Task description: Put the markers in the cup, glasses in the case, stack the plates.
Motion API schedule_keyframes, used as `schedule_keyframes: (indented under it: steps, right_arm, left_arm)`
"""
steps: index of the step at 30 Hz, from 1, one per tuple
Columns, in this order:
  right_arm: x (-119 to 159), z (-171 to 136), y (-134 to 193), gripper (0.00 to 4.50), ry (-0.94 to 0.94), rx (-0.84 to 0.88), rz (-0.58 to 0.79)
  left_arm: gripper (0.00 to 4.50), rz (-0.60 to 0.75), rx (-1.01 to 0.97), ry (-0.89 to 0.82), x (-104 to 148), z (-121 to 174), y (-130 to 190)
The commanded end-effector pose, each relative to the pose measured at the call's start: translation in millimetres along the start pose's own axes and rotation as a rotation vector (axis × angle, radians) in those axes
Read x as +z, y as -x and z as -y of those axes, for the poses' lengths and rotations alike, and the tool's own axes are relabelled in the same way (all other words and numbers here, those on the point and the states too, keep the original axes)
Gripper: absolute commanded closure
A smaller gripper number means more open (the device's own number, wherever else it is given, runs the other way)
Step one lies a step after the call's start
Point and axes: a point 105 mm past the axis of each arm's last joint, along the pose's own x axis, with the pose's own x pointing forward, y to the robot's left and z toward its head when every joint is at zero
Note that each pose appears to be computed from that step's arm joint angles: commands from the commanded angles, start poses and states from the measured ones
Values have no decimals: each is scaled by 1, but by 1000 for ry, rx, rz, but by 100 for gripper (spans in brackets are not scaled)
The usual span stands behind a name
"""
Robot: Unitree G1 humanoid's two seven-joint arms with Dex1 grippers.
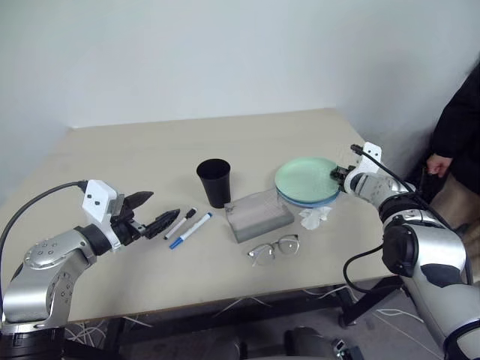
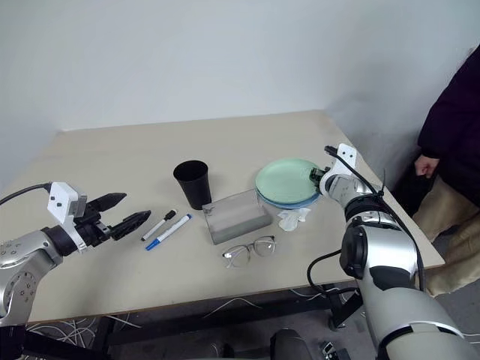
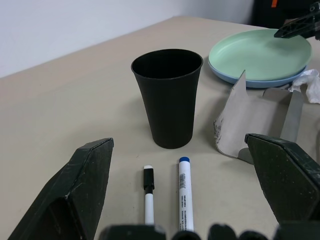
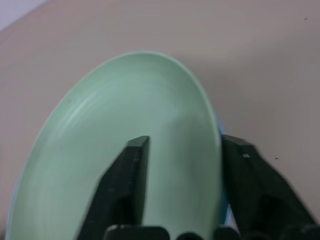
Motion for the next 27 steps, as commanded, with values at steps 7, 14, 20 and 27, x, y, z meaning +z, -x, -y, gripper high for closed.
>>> schedule_keyframes:
  steps: [7,14,20,27]
  right_arm:
    - [29,-8,12,29,273,109,24]
    - [18,-6,35,29,454,289,-104]
    - [-6,-14,56,29,510,392,-192]
    - [-26,-16,72,29,561,436,-265]
  left_arm:
    - [0,39,-4,-40,14,1,0]
    - [0,36,-3,-35,12,1,1]
    - [0,32,-16,-35,11,1,-2]
    - [0,33,-23,-34,11,1,-4]
